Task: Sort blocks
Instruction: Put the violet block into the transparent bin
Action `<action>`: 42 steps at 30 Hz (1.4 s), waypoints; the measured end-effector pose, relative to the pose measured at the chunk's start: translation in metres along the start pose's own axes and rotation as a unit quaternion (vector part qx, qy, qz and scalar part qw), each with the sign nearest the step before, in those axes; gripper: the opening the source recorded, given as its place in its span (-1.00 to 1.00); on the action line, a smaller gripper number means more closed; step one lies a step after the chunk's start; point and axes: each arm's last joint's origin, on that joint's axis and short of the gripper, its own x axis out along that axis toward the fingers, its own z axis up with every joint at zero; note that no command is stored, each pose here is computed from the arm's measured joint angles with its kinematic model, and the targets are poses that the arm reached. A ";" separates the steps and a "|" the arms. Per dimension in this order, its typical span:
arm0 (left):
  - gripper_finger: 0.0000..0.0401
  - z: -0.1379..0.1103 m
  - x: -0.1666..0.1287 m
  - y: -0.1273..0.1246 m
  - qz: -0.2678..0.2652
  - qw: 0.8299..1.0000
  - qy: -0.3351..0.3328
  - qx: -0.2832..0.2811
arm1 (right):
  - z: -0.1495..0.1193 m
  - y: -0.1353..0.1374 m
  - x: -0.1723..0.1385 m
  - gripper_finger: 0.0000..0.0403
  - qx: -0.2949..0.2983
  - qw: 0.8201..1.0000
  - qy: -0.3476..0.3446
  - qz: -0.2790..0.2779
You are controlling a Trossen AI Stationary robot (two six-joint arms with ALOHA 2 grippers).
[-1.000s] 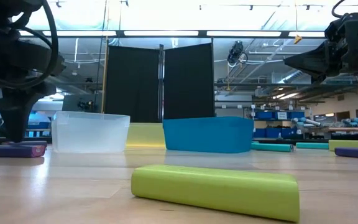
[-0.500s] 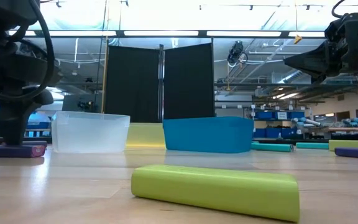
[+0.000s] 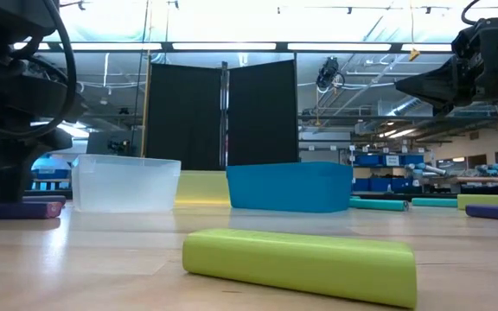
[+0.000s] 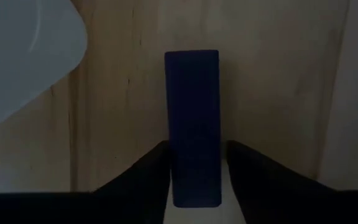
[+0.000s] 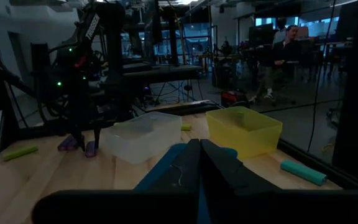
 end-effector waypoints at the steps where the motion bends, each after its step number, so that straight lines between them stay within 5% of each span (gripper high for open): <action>1: -0.25 0.000 0.000 0.001 0.000 1.000 0.000 -0.002 | 0.000 0.000 0.000 -0.89 0.001 1.000 0.000 0.000; 9: -0.46 0.001 0.000 0.001 0.002 1.000 0.000 -0.003 | 0.000 0.000 0.000 -0.89 0.000 1.000 0.000 0.000; 28: -0.47 0.014 -0.018 -0.006 -0.015 0.998 0.016 0.058 | 0.000 0.000 0.000 -0.89 -0.001 1.000 0.000 0.000; 35: -0.47 0.025 -0.049 -0.010 -0.027 0.994 0.030 0.098 | 0.000 0.000 0.000 -0.89 -0.001 1.000 0.000 0.000; 42: -0.47 0.027 -0.111 0.005 0.010 0.991 -0.104 0.084 | 0.000 0.000 0.000 -0.89 0.000 1.000 0.000 0.000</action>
